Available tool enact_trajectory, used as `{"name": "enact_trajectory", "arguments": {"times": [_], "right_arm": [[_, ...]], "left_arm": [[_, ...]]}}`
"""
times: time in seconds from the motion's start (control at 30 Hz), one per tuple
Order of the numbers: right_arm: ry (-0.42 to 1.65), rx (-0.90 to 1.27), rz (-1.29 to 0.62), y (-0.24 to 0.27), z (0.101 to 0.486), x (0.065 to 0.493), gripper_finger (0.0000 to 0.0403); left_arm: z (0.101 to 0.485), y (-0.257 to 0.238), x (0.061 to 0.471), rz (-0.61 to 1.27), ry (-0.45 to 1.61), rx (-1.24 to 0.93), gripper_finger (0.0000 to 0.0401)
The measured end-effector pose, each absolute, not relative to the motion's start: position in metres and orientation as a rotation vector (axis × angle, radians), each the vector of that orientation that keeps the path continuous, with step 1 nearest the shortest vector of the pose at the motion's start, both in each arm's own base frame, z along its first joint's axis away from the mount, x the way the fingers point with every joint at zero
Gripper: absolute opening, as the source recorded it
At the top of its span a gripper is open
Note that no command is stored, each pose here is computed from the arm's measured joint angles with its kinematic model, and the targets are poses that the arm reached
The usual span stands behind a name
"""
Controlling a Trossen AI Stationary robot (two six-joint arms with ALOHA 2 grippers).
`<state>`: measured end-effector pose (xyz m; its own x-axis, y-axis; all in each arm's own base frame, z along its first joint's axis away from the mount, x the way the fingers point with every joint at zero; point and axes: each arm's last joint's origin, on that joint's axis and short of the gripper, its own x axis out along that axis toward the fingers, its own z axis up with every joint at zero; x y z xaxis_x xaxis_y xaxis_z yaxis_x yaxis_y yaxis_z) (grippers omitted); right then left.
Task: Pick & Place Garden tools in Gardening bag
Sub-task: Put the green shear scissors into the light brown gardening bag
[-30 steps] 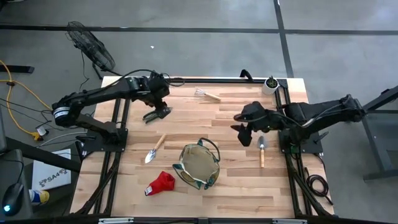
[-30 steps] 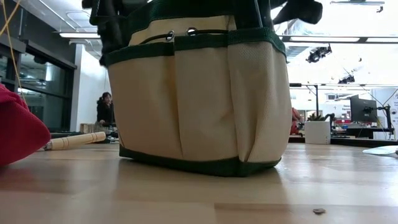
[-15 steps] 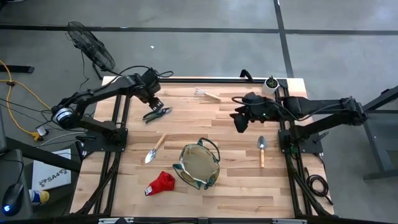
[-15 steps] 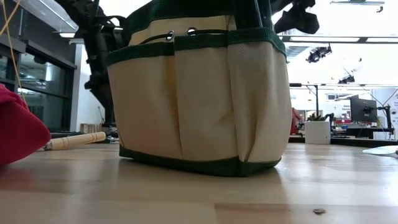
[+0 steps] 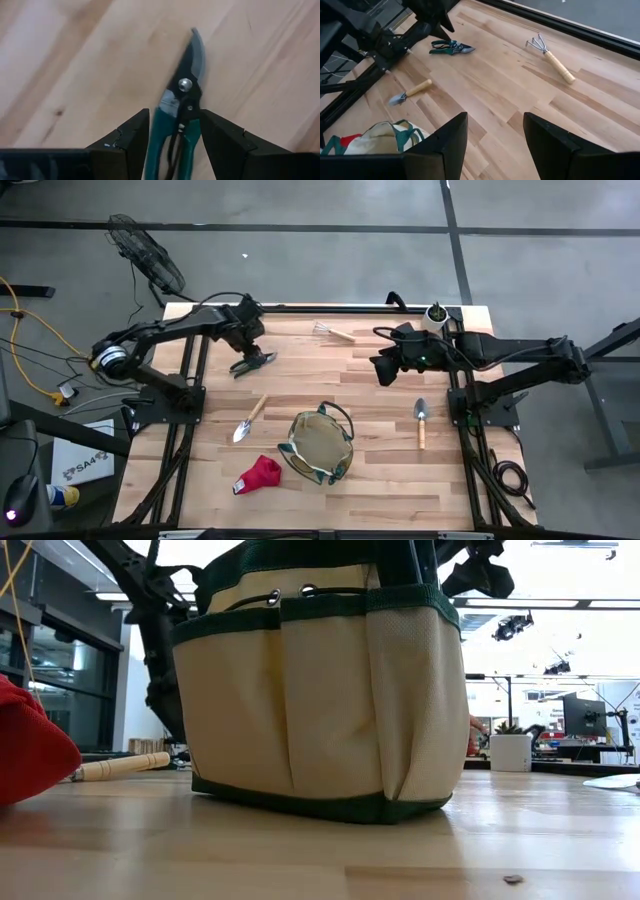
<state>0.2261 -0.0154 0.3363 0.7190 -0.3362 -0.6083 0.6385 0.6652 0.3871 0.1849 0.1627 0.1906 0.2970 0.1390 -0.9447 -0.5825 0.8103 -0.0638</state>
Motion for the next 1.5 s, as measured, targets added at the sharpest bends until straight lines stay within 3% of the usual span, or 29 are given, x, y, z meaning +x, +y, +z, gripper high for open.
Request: {"name": "enact_trajectory", "arguments": {"times": [0.8,1.03,1.5], "right_arm": [[0.536,0.692,-0.599,-0.015,0.335,0.224,0.0184],[0.534,0.697,-0.601,-0.015,0.335,0.224,0.0184],[0.534,0.698,-0.602,-0.015,0.335,0.224,0.0184]], "left_arm": [[0.181,0.156,0.196,0.408,1.240,-0.364,0.0170],[0.181,0.146,0.206,0.442,1.257,-0.252,0.0170],[0.162,0.146,0.213,0.440,1.349,-0.239,0.0170]]}}
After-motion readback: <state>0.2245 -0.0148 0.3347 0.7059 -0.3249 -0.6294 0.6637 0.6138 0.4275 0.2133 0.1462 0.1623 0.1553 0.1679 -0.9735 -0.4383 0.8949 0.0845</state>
